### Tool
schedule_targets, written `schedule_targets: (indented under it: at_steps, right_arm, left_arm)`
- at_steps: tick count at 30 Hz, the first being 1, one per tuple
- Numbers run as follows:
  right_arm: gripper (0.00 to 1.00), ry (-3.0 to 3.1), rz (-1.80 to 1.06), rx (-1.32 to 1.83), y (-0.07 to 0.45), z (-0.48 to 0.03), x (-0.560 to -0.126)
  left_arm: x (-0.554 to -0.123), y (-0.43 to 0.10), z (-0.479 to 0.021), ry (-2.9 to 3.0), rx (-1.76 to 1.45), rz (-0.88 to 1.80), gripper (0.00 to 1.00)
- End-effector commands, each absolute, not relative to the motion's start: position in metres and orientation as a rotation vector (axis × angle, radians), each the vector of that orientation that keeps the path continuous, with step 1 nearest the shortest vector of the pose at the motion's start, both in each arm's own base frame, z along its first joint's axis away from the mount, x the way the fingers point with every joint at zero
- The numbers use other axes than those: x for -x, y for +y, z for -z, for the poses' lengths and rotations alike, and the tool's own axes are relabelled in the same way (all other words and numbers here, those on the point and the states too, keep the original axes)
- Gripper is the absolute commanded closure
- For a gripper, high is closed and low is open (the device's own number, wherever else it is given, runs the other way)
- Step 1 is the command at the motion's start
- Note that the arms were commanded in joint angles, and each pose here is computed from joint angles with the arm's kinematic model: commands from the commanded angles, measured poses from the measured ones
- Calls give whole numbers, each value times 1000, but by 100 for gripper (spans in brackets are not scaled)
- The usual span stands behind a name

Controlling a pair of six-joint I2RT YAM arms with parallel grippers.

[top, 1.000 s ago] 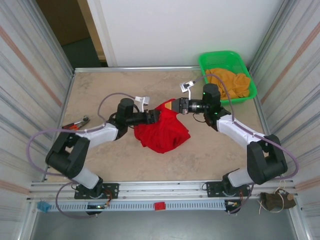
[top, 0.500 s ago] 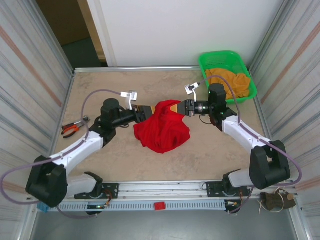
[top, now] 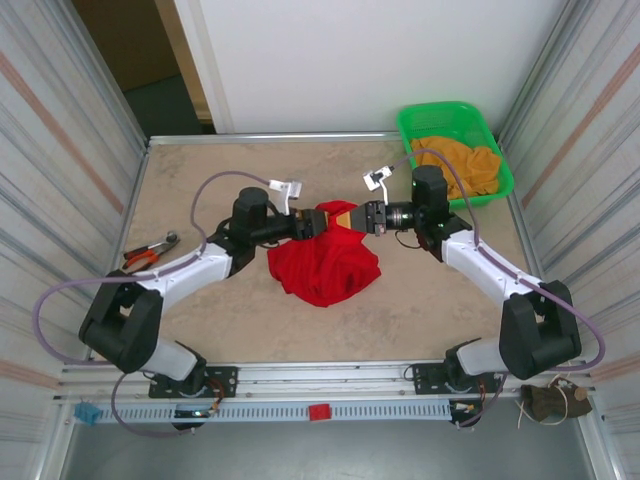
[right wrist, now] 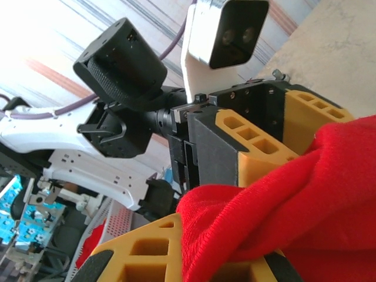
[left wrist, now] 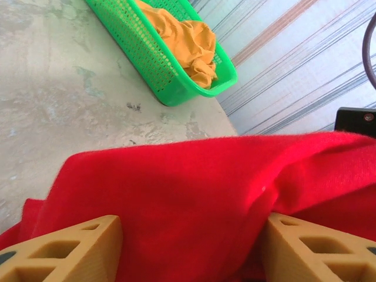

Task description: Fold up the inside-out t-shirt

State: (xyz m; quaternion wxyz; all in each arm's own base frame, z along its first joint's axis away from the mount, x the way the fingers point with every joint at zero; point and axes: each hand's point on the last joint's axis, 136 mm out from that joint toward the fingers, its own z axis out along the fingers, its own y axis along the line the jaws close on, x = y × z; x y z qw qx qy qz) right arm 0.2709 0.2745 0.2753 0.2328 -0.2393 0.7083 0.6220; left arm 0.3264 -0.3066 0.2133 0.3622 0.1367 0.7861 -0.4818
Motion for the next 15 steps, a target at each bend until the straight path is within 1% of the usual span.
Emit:
schedule_targets:
  at_steps: [1,2,3,4,6,7,10,15]
  right_arm:
    - [100,1890,-1695,719,277,-290,-268]
    - [100,1890,-1685,711,275,-290,-270]
    - [100,1891,-1676,698,272,-290,-273]
    - [100,1890,-1665,683,267,-290,-276]
    - [100,1893,-1640,640,256,-289,-283]
    - [100,1897,-1634,622,251,-287,-286]
    - [100,1932,-1621,565,240,-275,-293]
    - [100,2108,-1502,444,231,-220,-312]
  left_arm:
    - [-329,-323,-218,2001,-431,1232,39]
    - [-327,-328,-213,2011,-453,1250,44]
    - [-325,-333,-210,2016,-479,1279,53]
    - [-323,-336,-208,2019,-496,1309,65]
    - [-321,-338,-210,2008,-512,1378,96]
    - [-321,-336,-213,1996,-509,1401,100]
    - [-322,-317,-239,1905,-443,1447,100]
    - [-307,-293,-293,1752,-426,1545,100]
